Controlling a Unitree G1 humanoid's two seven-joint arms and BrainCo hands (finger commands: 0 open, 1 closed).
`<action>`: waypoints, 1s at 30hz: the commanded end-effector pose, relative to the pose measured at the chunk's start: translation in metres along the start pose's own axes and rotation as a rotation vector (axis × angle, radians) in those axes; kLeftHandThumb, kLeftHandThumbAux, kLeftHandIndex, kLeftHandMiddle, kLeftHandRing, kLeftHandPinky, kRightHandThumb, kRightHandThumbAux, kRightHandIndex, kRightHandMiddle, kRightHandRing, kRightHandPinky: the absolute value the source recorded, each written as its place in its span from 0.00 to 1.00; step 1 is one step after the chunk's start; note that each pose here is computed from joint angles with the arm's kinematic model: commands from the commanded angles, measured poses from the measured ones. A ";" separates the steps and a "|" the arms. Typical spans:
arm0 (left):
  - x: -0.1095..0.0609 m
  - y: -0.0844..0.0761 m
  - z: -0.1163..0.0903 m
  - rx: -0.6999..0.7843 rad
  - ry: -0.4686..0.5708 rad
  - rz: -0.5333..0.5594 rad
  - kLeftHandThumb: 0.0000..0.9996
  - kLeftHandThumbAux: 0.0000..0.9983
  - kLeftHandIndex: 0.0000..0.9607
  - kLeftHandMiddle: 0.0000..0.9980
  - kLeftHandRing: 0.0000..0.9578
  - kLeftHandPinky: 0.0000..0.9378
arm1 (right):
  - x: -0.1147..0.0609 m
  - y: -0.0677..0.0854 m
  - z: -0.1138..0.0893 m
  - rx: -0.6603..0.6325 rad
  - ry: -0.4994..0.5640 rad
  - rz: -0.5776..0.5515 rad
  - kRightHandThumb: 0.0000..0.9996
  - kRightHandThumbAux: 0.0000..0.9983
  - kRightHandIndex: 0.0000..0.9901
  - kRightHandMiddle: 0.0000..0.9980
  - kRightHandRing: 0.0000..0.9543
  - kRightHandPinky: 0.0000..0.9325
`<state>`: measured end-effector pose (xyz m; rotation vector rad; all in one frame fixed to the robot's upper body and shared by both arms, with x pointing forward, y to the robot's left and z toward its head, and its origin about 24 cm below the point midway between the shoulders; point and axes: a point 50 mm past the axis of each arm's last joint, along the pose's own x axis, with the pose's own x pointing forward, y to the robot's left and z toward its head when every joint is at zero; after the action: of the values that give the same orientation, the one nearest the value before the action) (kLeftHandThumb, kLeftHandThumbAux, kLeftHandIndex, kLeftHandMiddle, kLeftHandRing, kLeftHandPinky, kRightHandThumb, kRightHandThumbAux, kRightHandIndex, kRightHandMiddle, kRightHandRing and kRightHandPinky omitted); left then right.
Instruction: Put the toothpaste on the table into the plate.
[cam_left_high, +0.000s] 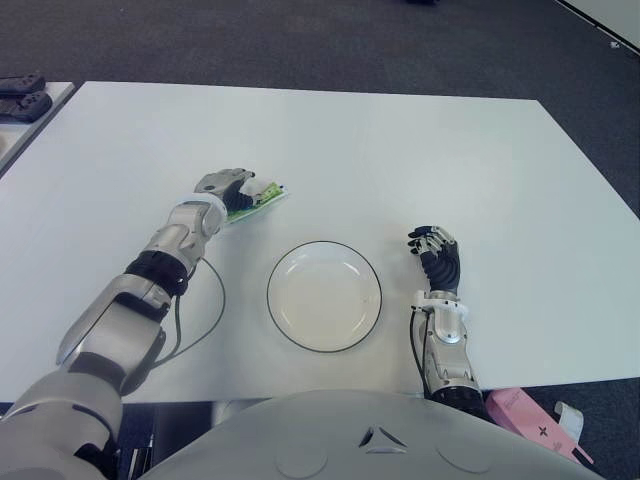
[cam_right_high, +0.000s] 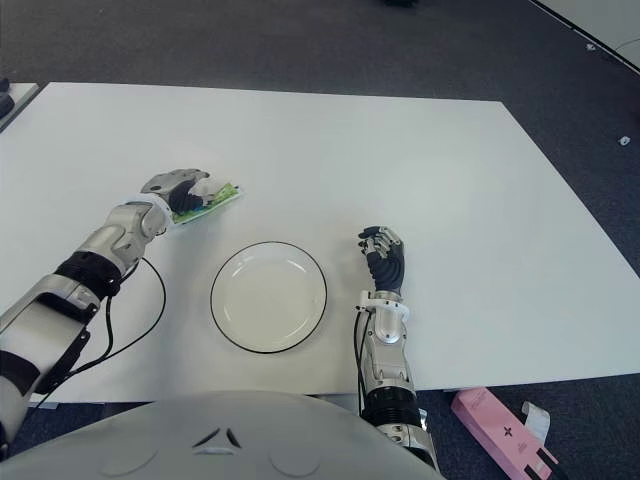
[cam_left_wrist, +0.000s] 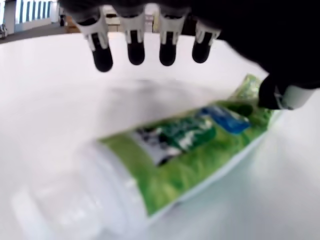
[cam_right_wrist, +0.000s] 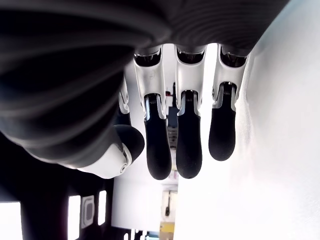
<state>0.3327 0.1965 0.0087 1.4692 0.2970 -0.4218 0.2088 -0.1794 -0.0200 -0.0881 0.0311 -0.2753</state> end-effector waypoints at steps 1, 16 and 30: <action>0.005 -0.006 0.007 0.025 -0.030 -0.119 0.47 0.25 0.00 0.02 0.01 0.10 | -0.005 -0.001 -0.006 -0.010 0.035 -0.002 0.71 0.73 0.44 0.50 0.54 0.55; 0.007 -0.019 0.016 0.100 -0.106 -0.313 0.50 0.29 0.00 0.00 0.03 0.15 | -0.009 -0.001 -0.006 -0.004 0.039 -0.006 0.71 0.73 0.44 0.50 0.54 0.55; 0.001 -0.024 0.020 0.150 -0.187 -0.442 0.50 0.29 0.00 0.00 0.00 0.14 | -0.013 -0.002 -0.007 -0.005 0.051 -0.017 0.71 0.73 0.44 0.49 0.53 0.54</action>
<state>0.3450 0.1864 0.0177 1.5384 0.3646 -0.7469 0.2011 -0.1793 -0.0200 -0.0868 0.0333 -0.2868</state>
